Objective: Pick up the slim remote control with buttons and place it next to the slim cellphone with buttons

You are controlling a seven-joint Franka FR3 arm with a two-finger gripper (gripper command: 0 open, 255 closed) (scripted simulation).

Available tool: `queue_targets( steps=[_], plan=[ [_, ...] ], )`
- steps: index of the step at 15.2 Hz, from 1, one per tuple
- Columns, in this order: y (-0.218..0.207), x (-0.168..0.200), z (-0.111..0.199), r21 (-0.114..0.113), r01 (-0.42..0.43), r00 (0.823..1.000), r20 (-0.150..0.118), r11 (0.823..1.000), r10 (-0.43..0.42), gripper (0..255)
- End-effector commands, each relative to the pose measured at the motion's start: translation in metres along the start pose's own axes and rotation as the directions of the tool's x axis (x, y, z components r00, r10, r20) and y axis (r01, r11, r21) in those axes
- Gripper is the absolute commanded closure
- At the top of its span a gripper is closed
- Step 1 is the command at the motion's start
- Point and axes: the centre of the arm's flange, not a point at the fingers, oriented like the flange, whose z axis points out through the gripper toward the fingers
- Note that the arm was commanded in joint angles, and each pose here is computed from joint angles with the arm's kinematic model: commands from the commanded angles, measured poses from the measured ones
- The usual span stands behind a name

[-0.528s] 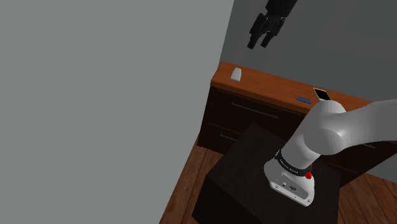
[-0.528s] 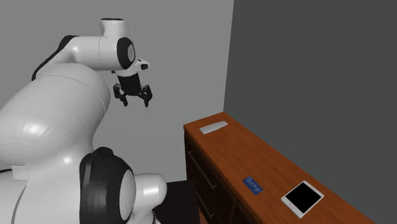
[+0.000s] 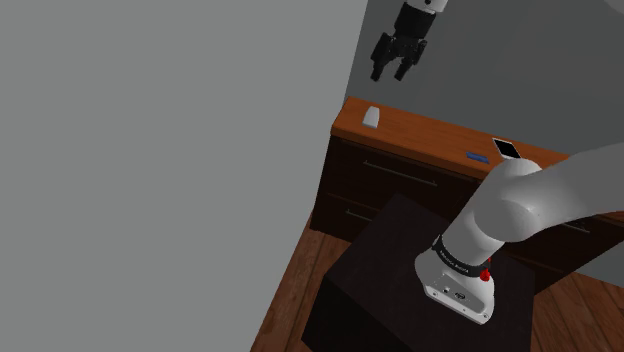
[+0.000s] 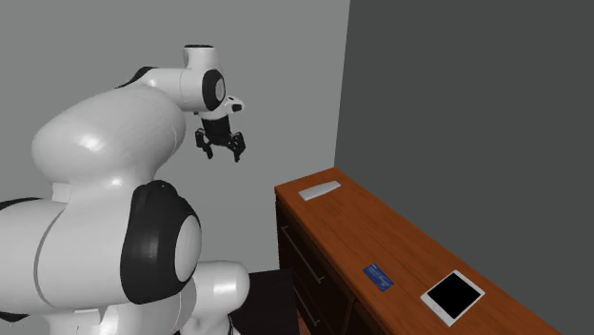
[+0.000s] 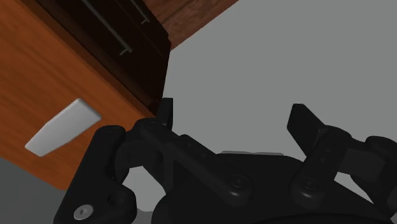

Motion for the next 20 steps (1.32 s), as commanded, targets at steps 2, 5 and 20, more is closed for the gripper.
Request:
queue_targets(
  steps=[2,5,20],
  plan=[
    [0.013,0.033,0.018,-0.009,-0.073,0.997,0.007,0.997,0.073,0],
    [0.031,0.062,0.039,-0.018,-0.143,0.99,0.015,0.99,0.144,0],
    [0.151,0.181,0.146,-0.07,-0.478,0.876,0.045,0.876,0.481,0]
  ],
)
